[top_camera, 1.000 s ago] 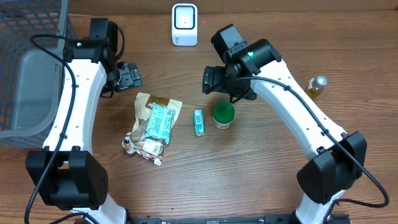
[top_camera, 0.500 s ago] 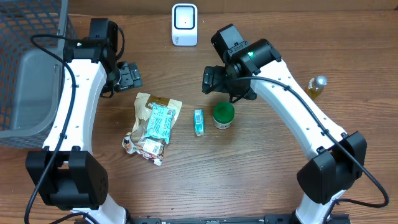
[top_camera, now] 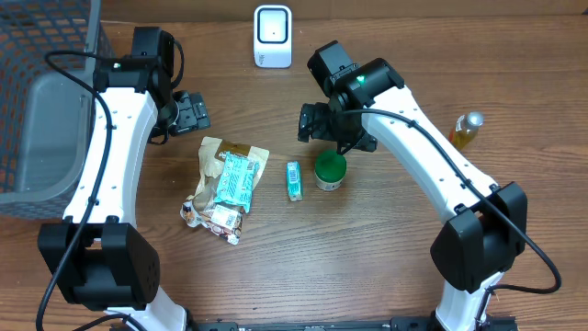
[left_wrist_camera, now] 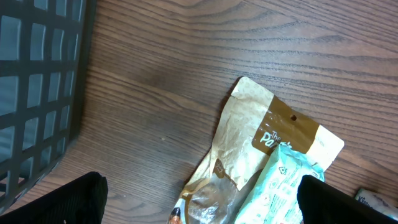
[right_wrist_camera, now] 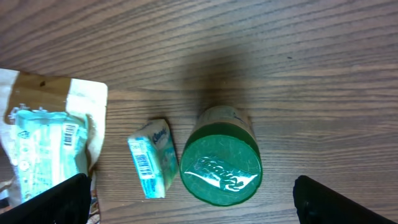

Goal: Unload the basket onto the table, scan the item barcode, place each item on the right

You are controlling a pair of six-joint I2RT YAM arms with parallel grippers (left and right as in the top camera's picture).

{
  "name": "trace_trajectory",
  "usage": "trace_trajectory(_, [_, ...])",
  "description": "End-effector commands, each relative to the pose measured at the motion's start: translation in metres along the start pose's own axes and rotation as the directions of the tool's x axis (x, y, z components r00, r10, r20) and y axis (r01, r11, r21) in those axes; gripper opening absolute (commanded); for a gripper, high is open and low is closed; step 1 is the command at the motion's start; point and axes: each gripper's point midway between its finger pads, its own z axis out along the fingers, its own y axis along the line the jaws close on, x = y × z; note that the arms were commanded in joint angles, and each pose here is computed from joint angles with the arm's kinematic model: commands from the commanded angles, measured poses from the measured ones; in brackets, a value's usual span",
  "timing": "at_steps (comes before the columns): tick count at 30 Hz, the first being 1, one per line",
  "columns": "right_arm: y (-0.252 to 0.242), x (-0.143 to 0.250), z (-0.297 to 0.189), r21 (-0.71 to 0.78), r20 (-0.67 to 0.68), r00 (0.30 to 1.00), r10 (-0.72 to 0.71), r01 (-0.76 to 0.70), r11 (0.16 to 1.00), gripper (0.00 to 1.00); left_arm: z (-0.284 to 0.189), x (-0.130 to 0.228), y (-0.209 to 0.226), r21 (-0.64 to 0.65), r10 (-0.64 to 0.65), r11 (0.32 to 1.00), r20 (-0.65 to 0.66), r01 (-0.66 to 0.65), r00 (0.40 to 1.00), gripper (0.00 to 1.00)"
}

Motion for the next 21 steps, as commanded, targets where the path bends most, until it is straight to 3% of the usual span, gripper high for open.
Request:
trace_trajectory(1, [-0.004,0.000,0.009,0.027,-0.013,1.000,0.011,-0.010,1.000,1.00,-0.004,-0.004,-0.002,-0.005,0.016,1.000,0.019,-0.016,1.000,1.00])
trace_trajectory(21, [-0.014,0.012,0.031,0.075,-0.075,0.997,0.015,-0.009,0.997,1.00,-0.004,-0.004,-0.002,-0.005,0.016,1.000,0.019,-0.016,1.000,1.00])
